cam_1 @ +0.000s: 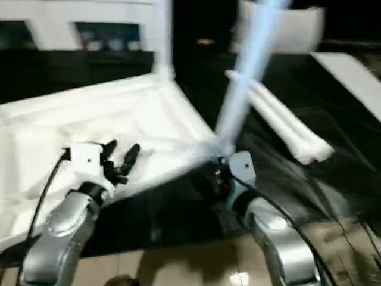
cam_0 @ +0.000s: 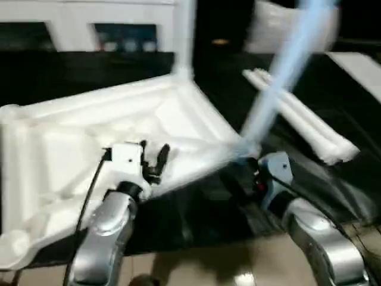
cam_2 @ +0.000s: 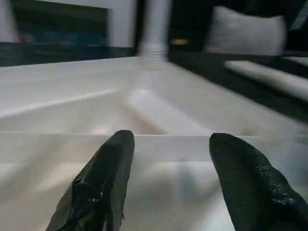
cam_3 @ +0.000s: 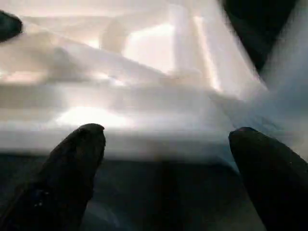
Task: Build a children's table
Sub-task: Rotate leg to tighten, then rotate table base
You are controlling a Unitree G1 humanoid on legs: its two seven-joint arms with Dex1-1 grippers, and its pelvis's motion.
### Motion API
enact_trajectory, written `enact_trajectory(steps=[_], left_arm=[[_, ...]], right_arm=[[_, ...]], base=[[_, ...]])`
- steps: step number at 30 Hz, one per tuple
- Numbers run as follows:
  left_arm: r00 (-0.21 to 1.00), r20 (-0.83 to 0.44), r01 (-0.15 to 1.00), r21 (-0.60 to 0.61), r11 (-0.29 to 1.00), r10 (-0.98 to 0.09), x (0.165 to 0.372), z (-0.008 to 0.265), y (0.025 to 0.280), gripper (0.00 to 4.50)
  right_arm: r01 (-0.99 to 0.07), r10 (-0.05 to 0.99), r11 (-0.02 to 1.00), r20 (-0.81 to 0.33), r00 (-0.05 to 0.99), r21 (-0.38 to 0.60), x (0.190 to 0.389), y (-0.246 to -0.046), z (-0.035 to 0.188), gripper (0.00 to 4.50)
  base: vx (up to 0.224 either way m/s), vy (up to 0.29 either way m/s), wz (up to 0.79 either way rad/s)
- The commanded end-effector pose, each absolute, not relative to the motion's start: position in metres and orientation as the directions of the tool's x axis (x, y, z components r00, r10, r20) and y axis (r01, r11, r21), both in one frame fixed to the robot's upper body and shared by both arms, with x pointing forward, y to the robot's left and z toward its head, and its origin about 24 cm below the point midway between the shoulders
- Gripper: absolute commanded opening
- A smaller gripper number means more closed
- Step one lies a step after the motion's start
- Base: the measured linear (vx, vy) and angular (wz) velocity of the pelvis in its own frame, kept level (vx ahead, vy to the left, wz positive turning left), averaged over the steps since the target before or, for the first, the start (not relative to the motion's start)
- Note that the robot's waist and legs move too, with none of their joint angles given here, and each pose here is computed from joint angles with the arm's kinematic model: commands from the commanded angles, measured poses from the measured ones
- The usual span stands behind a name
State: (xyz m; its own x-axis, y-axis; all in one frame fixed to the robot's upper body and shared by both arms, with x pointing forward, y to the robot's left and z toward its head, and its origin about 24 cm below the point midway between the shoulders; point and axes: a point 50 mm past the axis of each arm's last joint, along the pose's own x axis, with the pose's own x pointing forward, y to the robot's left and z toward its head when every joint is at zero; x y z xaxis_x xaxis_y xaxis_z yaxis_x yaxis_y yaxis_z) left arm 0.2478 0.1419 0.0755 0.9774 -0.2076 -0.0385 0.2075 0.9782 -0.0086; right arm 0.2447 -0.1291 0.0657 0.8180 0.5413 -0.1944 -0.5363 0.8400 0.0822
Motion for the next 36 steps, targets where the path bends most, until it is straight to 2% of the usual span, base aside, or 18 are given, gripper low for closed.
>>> enact_trajectory(steps=[1,17,20,23,29,36], left_arm=[[0.972,-0.027,0.234,-0.027,0.972,-0.235,0.247,0.079,0.133,3.04],[0.957,-0.058,0.287,0.071,0.955,-0.284,0.248,0.079,0.132,3.04],[0.958,-0.072,0.279,0.028,0.96,-0.276,0.248,0.077,0.133,3.04],[0.939,-0.106,0.337,0.097,0.936,-0.327,0.248,0.075,0.132,3.04],[0.91,-0.206,0.387,0.115,0.915,-0.359,0.25,0.068,0.137,3.04],[0.871,-0.243,0.471,0.172,0.865,-0.426,0.256,0.071,0.144,3.04]], right_arm=[[-0.514,0.515,0.856,-0.208,0.832,0.064,0.241,-0.142,0.064,4.5],[-0.533,0.523,0.846,-0.223,0.822,0.017,0.239,-0.15,0.059,4.5],[-0.519,0.515,0.854,-0.22,0.829,0.044,0.24,-0.15,0.057,4.5],[-0.542,0.534,0.84,-0.224,0.816,0.028,0.242,-0.15,0.056,4.5],[-0.56,0.548,0.828,-0.23,0.804,0.014,0.244,-0.152,0.057,4.5],[-0.616,0.602,0.787,-0.213,0.77,-0.002,0.25,-0.153,0.064,4.5]], base=[[0.119,-0.072,0.23],[-0.097,-0.064,0.11],[-0.037,-0.167,0.48],[-0.038,-0.203,0.05],[-0.029,-0.118,-0.02],[-0.002,-0.01,0.02]])
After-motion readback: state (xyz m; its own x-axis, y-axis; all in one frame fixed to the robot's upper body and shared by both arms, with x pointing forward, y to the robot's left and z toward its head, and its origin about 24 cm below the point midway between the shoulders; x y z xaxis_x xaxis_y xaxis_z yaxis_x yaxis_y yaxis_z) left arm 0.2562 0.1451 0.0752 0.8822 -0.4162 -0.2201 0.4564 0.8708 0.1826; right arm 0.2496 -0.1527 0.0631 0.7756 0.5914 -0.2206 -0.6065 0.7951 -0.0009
